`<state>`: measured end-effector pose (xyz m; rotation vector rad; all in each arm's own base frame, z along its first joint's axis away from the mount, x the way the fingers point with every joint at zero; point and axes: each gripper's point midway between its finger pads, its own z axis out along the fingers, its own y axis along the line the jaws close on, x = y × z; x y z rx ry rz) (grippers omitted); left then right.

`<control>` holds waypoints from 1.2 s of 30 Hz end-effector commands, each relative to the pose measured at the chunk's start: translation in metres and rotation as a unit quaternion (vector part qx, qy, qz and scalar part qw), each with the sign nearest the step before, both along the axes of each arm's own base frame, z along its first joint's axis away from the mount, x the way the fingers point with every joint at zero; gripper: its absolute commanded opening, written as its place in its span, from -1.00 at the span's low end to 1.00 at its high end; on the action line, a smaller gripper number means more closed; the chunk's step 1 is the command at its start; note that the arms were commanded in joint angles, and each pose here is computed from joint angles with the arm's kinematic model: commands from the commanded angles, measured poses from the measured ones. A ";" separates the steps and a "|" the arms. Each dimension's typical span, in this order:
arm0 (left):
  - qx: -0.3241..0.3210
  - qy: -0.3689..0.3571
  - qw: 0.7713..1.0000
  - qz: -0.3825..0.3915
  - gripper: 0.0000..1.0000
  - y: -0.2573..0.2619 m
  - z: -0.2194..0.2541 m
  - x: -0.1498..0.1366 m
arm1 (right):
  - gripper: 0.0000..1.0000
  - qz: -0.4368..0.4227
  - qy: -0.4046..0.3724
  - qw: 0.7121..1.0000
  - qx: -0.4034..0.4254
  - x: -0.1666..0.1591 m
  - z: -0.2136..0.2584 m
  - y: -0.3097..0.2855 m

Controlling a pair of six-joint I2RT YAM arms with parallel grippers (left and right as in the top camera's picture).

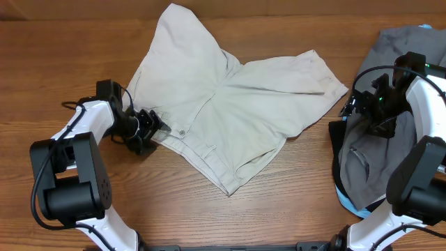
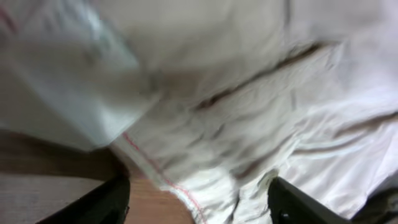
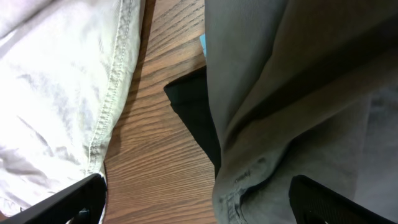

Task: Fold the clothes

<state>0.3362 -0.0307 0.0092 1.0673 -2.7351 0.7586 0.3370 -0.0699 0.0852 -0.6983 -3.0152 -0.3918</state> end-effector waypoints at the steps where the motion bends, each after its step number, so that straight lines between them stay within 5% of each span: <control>1: 0.079 0.012 0.996 0.037 0.34 0.026 -0.025 0.007 | 0.96 -0.001 0.004 1.000 0.000 -0.001 -0.003 -0.002; 3: 0.082 -0.004 0.996 0.038 0.13 0.028 -0.024 0.014 | 0.96 -0.001 0.004 1.000 0.000 -0.001 -0.003 -0.002; 4: 0.082 -0.009 0.996 0.039 -0.13 0.028 -0.024 0.017 | 0.96 -0.001 0.004 1.000 0.000 -0.002 -0.003 -0.002; 5: 0.084 -0.021 0.995 0.040 -0.76 0.029 -0.024 0.022 | 0.96 -0.001 0.004 1.000 0.000 -0.002 -0.003 -0.002; 6: 0.087 -0.034 0.995 0.041 -0.92 0.031 -0.023 0.028 | 0.96 -0.001 0.005 1.000 0.000 -0.002 -0.003 -0.001; 15: 0.145 -0.076 0.983 0.079 -0.92 0.083 -0.004 0.058 | 0.96 -0.001 0.009 1.000 0.002 -0.004 -0.003 -0.001; 21: 0.181 -0.146 0.965 0.122 -0.92 0.168 0.080 0.099 | 0.96 -0.001 0.009 1.000 0.002 -0.004 -0.003 -0.001; 26: 0.235 -0.166 0.944 0.161 -0.90 0.225 0.146 0.100 | 0.96 -0.001 0.009 1.000 0.002 -0.004 -0.003 -0.001; 27: 0.235 -0.164 0.944 0.163 -0.59 0.227 0.151 0.098 | 0.96 -0.001 0.007 1.000 0.006 -0.003 -0.002 0.001; 28: 0.232 -0.157 0.946 0.162 -0.01 0.226 0.155 0.094 | 0.96 -0.001 0.004 1.000 0.013 -0.002 -0.002 0.003; 29: 0.230 -0.144 0.951 0.148 0.84 0.222 0.154 0.087 | 0.97 -0.001 -0.002 1.000 0.025 0.000 0.000 0.007; 30: 0.227 -0.128 0.956 0.137 1.00 0.217 0.150 0.080 | 0.98 0.001 -0.010 0.999 0.037 0.004 0.001 0.012; 36: 0.228 -0.036 0.967 0.113 1.00 0.199 0.134 0.042 | 0.96 0.087 -0.065 0.988 0.114 0.020 0.013 0.066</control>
